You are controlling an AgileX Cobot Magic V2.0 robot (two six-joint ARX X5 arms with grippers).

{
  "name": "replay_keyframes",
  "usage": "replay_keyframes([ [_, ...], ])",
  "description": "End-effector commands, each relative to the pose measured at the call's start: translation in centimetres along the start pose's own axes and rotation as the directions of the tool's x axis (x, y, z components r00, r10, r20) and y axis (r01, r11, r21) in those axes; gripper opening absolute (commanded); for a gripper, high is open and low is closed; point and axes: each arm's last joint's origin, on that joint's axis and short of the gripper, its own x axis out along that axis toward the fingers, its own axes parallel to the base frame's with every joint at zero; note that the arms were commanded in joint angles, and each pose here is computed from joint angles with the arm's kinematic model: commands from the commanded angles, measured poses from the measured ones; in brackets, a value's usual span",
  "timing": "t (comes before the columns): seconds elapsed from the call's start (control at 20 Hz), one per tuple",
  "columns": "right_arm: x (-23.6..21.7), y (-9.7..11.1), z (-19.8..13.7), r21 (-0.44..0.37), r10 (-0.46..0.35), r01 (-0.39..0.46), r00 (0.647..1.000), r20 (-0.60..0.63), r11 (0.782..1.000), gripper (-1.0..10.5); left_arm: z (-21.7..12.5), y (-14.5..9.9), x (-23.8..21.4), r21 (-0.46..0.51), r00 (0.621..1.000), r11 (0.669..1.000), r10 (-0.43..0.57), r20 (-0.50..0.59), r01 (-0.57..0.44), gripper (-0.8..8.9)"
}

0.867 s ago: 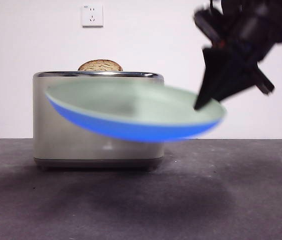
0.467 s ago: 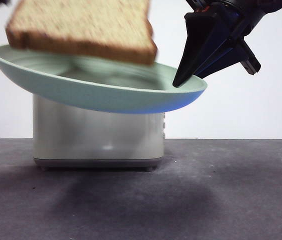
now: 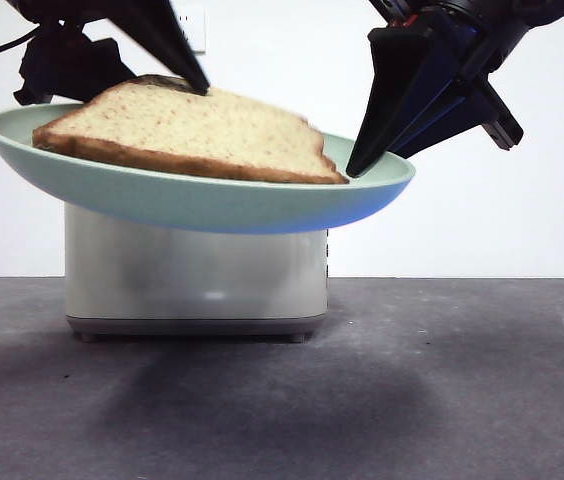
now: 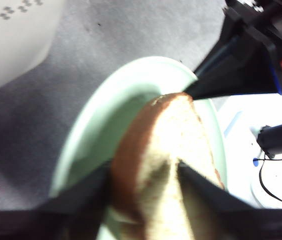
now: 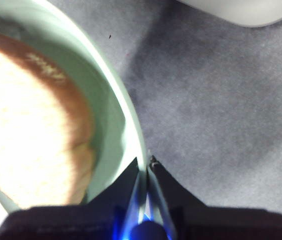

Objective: Take the bread from the toaster,put the bread on the plate,put the plate on the table

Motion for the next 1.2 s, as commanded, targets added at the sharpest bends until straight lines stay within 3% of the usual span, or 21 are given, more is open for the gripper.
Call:
replay_keyframes([
  [0.05,0.1,0.1,0.1,0.004,0.019,-0.019,1.0,0.005,1.0,-0.1,0.0,0.0,0.2,0.006,1.0,1.0,0.0,0.002,0.0,4.49],
  [0.3,0.1,0.0,-0.1,0.013,0.017,-0.016,1.0,-0.011,1.0,-0.1,1.0,-0.7,-0.6,0.031,0.999,1.0,0.001,0.038,-0.002,4.49],
  [0.8,-0.1,0.0,-0.3,0.019,0.01,-0.01,1.0,-0.014,1.0,-0.1,4.9,-5.2,-7.0,0.145,0.988,0.989,-0.027,0.155,0.004,4.33],
  [0.9,-0.9,0.0,-0.3,0.018,-0.017,0.016,1.0,0.011,1.0,-0.1,5.2,-6.4,-9.0,0.184,0.983,0.983,-0.031,0.184,-0.003,2.96],
  [1.0,-2.2,0.1,-0.5,0.017,-0.067,0.066,0.996,0.053,0.998,-0.1,5.2,-7.6,-11.0,0.233,0.973,0.972,-0.041,0.229,-0.014,0.34],
  [1.05,-3.1,0.2,-0.7,0.021,-0.079,0.078,0.994,0.078,0.997,-0.1,5.1,-8.2,-12.0,0.261,0.966,0.965,-0.047,0.255,-0.022,-0.07],
  [1.2,-6.1,-0.2,-1.6,0.063,-0.144,0.136,0.977,0.155,0.989,-0.1,4.3,-9.6,-14.6,0.314,0.941,0.945,-0.026,0.338,-0.087,-0.08],
])
